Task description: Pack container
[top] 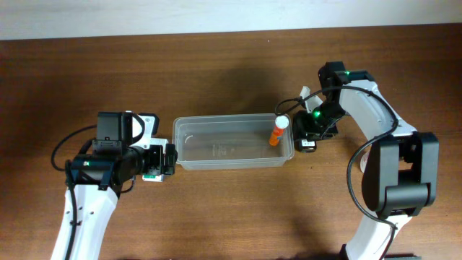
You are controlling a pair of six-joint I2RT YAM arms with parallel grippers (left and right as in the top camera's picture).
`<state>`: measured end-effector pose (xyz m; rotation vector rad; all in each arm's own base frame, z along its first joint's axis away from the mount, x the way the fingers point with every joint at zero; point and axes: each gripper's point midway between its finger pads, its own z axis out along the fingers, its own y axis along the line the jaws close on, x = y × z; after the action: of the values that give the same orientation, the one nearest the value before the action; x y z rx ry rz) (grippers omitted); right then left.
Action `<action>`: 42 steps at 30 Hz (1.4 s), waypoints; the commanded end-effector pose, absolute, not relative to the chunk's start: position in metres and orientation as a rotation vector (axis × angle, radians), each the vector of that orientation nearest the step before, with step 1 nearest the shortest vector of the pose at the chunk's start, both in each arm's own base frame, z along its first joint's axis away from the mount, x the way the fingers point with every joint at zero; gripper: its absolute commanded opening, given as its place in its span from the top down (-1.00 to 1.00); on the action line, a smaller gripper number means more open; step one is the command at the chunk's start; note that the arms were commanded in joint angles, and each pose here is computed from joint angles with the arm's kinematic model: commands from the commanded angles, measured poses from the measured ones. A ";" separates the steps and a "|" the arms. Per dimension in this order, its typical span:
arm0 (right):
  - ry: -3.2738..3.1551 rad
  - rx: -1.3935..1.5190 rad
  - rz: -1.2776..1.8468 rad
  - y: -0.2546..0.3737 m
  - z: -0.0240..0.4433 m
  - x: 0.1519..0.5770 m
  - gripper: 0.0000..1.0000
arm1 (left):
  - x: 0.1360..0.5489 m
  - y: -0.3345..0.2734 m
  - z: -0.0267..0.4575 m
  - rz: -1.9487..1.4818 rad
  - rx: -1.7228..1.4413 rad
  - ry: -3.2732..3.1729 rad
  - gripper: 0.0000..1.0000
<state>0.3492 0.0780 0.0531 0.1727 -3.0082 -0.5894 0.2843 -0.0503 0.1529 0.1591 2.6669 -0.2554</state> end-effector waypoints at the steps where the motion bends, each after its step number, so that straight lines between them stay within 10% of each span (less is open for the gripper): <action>1: -2.993 0.251 -0.674 0.084 0.054 0.348 -0.01 | 0.288 -0.049 0.157 -0.245 0.151 2.659 -0.99; 42: -3.106 -0.052 -0.233 0.038 0.015 0.358 -0.22 | 0.288 -0.049 0.157 -0.245 0.151 2.659 -0.99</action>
<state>0.3602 0.0438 0.0202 -0.0318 -3.1099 -0.2770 0.2843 -0.0503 0.1529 0.1591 2.6669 -0.2554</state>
